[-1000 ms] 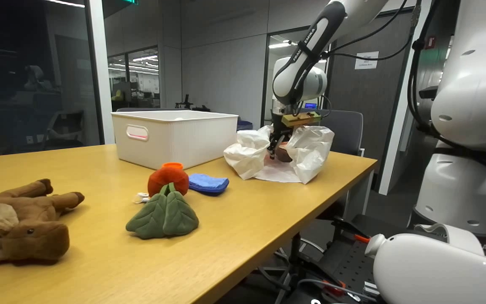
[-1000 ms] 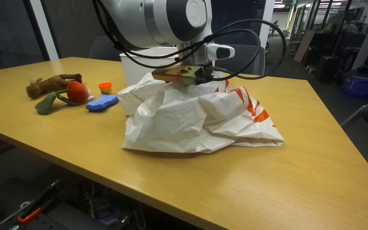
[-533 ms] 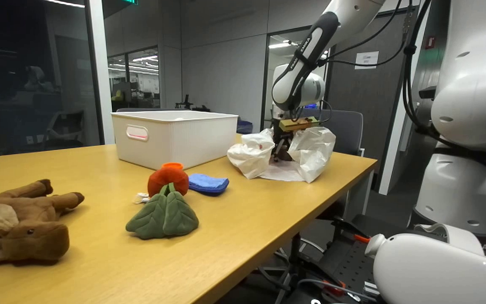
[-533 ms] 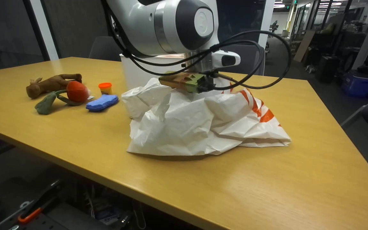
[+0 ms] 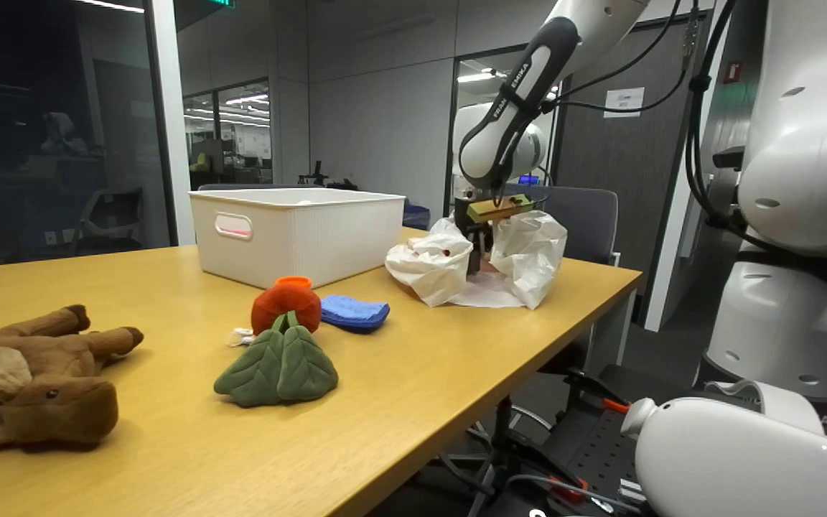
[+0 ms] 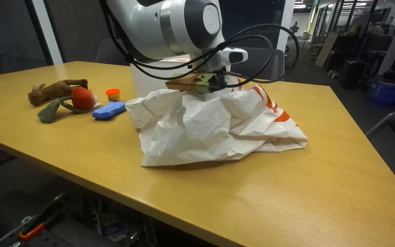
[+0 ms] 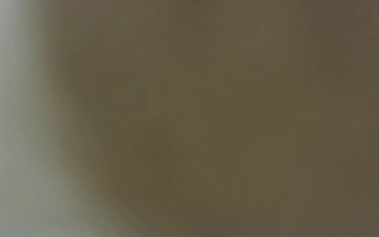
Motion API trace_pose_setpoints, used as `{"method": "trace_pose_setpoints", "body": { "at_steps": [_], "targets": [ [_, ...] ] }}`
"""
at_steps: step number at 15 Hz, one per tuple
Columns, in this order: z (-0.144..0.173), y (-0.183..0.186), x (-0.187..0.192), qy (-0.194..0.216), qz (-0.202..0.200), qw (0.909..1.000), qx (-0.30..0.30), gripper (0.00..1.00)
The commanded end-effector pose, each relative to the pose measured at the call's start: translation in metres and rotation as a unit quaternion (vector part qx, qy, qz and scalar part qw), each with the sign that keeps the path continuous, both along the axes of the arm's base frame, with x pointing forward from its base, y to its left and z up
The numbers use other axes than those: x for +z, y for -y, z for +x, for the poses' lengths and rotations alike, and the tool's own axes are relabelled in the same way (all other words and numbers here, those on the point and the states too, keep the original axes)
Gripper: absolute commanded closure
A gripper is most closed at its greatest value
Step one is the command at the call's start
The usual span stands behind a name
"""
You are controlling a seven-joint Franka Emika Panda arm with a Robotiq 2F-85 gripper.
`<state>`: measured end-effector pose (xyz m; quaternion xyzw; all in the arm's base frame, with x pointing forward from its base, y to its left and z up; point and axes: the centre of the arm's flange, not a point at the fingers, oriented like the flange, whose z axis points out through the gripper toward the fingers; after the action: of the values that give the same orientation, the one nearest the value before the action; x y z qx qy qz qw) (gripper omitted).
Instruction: Take all the objects out of the carrier bag
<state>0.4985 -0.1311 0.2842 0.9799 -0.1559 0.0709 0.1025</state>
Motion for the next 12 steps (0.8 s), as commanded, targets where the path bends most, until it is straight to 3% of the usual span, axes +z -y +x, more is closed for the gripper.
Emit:
{"method": "trace_pose_setpoints", "body": {
  "at_steps": [1,4,7,10,12],
  "targets": [
    [-0.007,-0.017,0.022,0.023,-0.011,0.9995,0.018,0.90],
    [-0.013,-0.027,0.043,-0.010,0.016,0.9992,0.034,0.90],
    [-0.029,-0.046,0.070,-0.058,0.091,0.9905,0.085,0.92],
    [-0.041,-0.059,0.094,-0.105,0.157,0.9727,0.135,0.92],
    [-0.052,-0.063,0.103,-0.159,0.184,0.9567,0.160,0.92]
  ]
}}
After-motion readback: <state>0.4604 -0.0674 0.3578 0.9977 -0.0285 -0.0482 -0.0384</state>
